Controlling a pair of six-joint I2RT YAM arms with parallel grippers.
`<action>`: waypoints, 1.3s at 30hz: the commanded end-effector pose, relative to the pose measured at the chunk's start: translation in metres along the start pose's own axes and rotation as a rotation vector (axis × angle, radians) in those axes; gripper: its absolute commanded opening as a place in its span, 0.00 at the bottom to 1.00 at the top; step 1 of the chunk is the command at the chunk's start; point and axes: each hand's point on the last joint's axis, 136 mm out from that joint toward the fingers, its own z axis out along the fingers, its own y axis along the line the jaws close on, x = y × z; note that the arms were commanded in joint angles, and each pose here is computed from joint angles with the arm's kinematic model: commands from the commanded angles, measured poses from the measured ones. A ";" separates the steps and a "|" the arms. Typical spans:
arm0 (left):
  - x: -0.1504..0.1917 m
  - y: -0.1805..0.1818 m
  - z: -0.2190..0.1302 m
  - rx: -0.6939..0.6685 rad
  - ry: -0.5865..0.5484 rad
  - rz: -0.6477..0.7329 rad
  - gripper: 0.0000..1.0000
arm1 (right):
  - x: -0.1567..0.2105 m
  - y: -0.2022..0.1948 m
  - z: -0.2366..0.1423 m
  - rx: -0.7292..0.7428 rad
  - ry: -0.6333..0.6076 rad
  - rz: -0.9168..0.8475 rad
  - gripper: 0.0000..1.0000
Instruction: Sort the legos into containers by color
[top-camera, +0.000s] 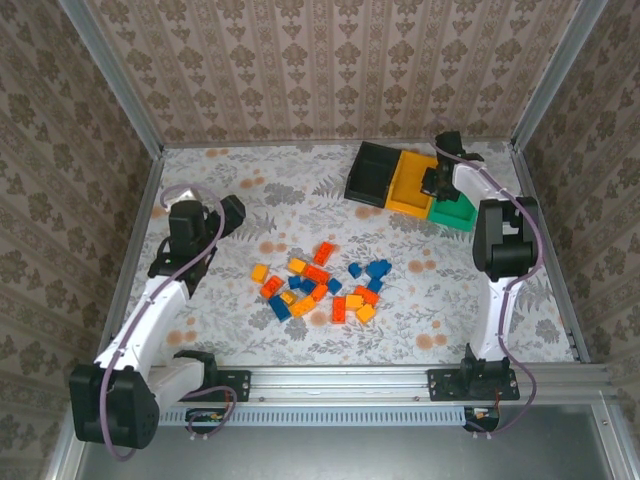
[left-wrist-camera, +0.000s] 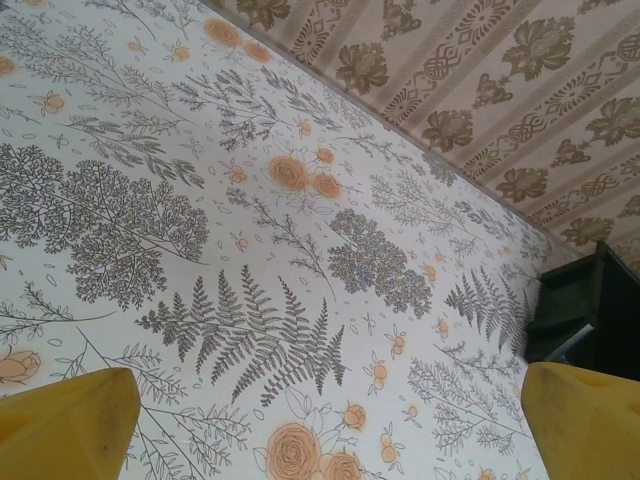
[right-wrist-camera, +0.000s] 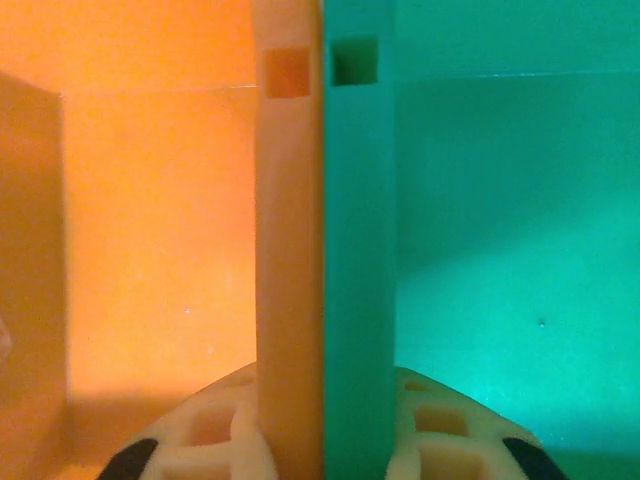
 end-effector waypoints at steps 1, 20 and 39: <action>0.004 0.000 -0.007 0.002 -0.001 0.015 1.00 | 0.025 0.043 -0.005 -0.040 0.043 -0.064 0.00; 0.026 0.009 -0.030 0.004 0.029 0.006 1.00 | 0.134 0.181 -0.021 -0.070 0.087 -0.329 0.00; 0.035 0.009 -0.031 0.022 0.054 0.002 1.00 | 0.157 0.175 -0.050 -0.106 0.045 -0.309 0.55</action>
